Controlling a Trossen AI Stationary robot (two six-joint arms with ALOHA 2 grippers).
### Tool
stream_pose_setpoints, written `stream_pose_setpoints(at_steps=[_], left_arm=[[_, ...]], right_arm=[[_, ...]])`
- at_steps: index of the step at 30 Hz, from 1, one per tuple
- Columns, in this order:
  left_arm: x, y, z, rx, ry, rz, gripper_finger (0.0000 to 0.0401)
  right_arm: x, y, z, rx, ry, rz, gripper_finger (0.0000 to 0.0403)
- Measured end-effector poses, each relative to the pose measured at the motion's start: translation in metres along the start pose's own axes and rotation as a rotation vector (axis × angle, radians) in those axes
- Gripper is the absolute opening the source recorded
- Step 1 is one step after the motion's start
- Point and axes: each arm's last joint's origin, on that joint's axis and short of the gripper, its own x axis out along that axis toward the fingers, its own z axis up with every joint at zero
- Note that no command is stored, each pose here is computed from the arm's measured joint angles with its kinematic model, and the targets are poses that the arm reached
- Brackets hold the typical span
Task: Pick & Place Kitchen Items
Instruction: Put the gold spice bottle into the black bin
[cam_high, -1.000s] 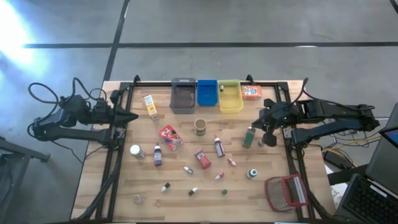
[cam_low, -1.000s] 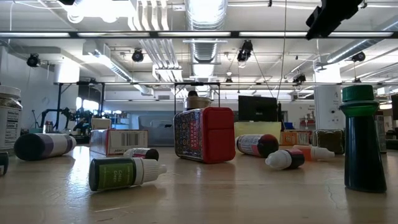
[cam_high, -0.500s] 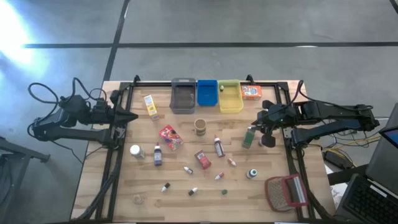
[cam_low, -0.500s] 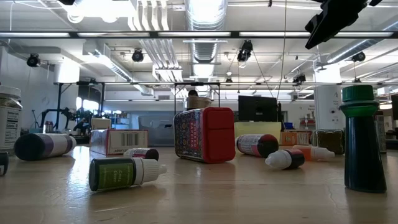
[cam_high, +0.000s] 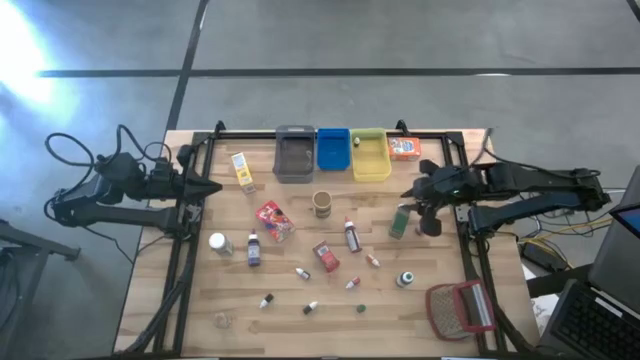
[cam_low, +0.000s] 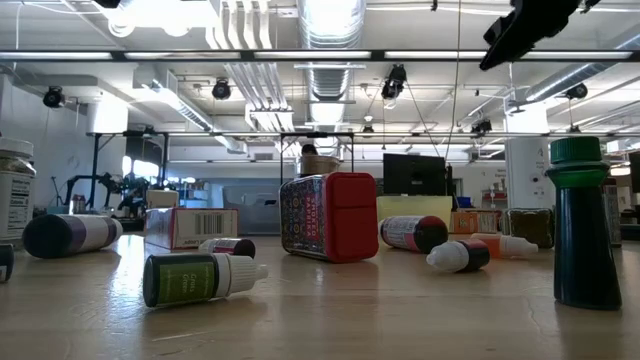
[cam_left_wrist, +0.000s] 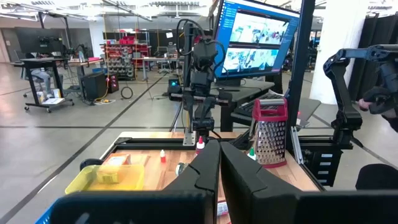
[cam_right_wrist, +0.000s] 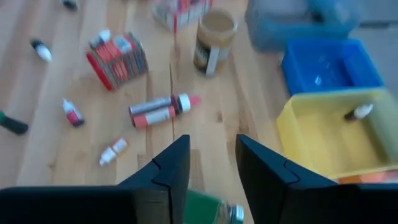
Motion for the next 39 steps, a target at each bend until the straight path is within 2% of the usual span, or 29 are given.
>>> stream_pose_setpoints(at_steps=[5,10,15,18,23,31,39], left_arm=[[0.0,0.0,0.0,0.0,0.0,0.0,0.0019],[0.0,0.0,0.0,0.0,0.0,0.0,0.0019],[0.0,0.0,0.0,0.0,0.0,0.0,0.0019],[0.0,0.0,0.0,0.0,0.0,0.0,0.0019],[0.0,0.0,0.0,0.0,0.0,0.0,0.0019],[0.0,0.0,0.0,0.0,0.002,0.0,0.0019],[0.0,0.0,0.0,0.0,0.003,0.0,0.0019]], right_arm=[[-0.039,-0.007,-0.012,0.006,-0.189,-0.007,0.0142],[-0.072,-0.014,-0.039,0.064,-0.351,-0.05,0.0156],[-0.088,-0.02,-0.076,0.138,-0.472,-0.139,0.017],[-0.093,-0.021,-0.098,0.148,-0.519,-0.143,0.0178],[-0.115,-0.024,-0.115,0.176,-0.671,-0.135,0.019],[-0.131,-0.026,-0.109,0.177,-0.684,-0.137,0.0201],[-0.129,-0.025,-0.099,0.169,-0.648,-0.14,0.0182]])
